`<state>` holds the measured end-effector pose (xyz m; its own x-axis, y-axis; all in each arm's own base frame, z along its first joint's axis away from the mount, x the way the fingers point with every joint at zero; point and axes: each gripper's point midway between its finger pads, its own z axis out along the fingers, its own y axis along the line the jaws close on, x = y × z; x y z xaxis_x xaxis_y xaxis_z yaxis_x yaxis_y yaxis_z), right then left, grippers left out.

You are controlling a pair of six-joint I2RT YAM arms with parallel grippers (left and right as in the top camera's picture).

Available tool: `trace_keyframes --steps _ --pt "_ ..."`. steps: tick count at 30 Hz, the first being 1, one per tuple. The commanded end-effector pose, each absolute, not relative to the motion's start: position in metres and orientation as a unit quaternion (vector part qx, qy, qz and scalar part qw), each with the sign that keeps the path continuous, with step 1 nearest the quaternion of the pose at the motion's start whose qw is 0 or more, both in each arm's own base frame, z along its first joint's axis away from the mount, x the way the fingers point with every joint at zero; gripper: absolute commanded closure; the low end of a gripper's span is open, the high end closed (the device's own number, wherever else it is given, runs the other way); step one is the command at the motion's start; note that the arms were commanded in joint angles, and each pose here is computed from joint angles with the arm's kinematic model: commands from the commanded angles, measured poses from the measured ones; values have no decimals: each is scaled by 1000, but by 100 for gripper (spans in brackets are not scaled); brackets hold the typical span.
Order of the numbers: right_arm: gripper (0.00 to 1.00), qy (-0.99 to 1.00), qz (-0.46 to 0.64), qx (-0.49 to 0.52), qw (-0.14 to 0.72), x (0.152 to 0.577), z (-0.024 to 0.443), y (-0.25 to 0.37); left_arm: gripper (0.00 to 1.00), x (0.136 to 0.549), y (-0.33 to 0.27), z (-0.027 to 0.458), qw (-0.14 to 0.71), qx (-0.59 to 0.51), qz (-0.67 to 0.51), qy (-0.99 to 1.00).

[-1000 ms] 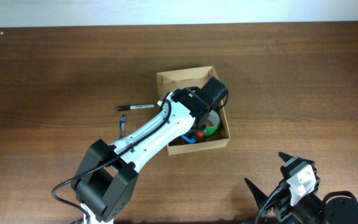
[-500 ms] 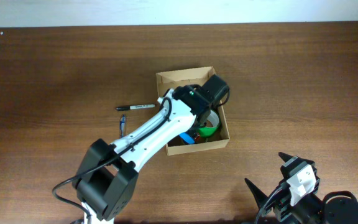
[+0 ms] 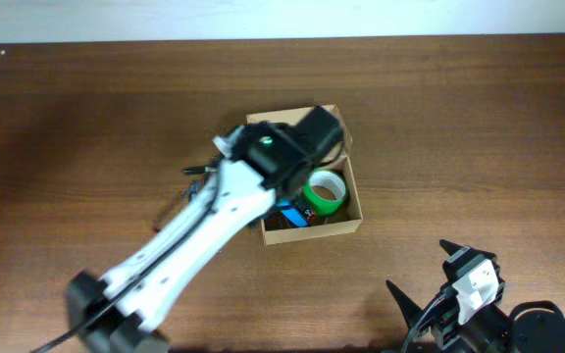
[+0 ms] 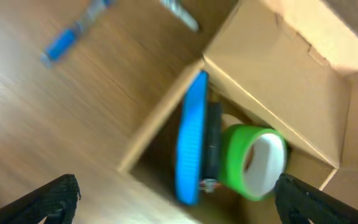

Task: Pack container
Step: 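Move the left gripper back to the blue pen and grasp it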

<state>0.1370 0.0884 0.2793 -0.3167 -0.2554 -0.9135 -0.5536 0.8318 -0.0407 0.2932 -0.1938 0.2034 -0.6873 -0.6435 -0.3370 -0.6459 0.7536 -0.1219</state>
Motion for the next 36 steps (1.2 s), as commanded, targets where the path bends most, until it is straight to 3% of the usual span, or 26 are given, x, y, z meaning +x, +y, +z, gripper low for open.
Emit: trace_keyframes --steps 1,8,23,36 --pt "1 800 137 -246 530 138 280 86 0 304 -163 232 226 -165 56 958" --pt "1 800 137 -246 530 138 280 86 0 316 -107 210 189 -99 98 972" --pt "1 800 137 -246 530 138 280 86 2 302 -46 93 68 2 63 996" --pt "1 800 137 -246 530 138 280 86 11 307 -55 22 47 31 -13 998"
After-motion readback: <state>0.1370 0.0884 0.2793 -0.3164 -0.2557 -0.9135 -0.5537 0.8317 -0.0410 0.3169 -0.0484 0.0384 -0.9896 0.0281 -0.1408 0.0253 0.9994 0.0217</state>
